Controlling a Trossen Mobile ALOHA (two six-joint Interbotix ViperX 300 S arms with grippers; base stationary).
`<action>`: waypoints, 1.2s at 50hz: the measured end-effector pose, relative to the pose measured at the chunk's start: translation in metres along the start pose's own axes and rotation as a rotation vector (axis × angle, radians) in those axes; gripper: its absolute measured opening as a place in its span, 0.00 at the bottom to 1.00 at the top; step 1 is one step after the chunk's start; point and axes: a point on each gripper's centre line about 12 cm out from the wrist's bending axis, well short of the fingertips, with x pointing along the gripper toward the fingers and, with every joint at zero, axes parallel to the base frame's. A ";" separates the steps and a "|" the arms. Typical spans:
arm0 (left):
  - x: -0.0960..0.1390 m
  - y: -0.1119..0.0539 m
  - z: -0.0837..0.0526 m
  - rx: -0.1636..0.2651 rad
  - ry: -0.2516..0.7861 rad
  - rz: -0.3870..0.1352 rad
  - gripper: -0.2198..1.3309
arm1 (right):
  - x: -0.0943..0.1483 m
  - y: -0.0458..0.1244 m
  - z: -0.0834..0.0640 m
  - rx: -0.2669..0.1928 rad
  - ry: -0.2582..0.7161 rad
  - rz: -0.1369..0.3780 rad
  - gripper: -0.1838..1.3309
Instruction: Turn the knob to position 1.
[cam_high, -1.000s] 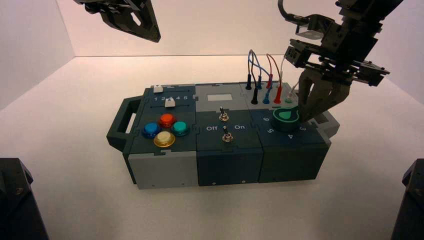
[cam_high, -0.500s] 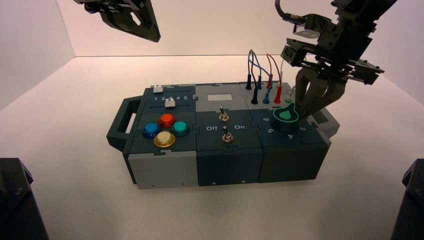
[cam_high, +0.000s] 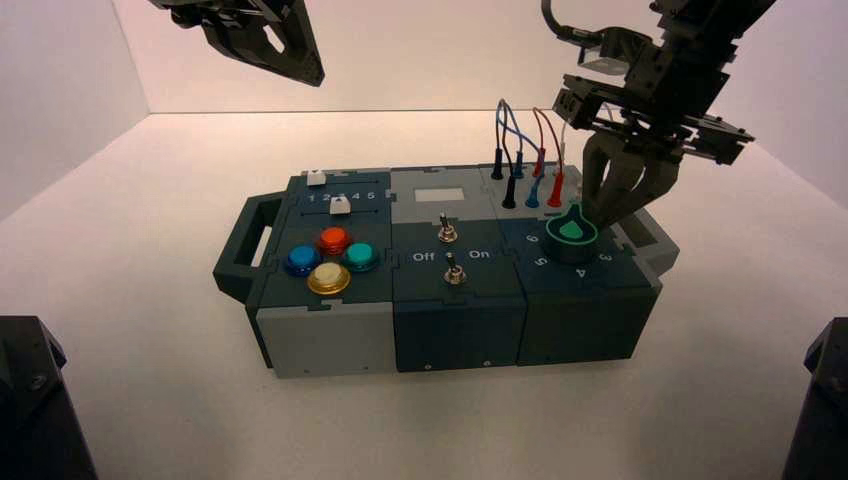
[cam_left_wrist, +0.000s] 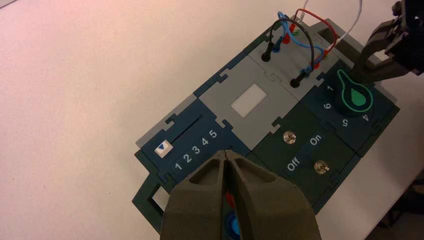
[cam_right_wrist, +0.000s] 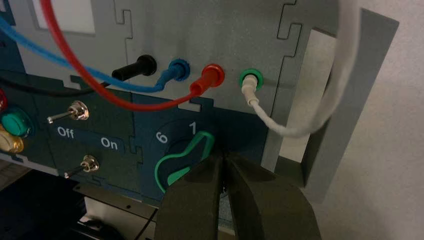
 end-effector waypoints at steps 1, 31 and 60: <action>0.000 0.000 0.000 0.000 0.002 0.000 0.04 | 0.000 0.000 0.000 0.000 -0.001 0.000 0.03; 0.000 -0.004 0.000 0.015 0.002 -0.009 0.04 | 0.000 0.003 0.012 -0.003 -0.007 0.001 0.03; 0.000 -0.004 0.000 0.013 0.002 -0.010 0.04 | 0.002 0.006 0.019 -0.001 -0.001 0.004 0.02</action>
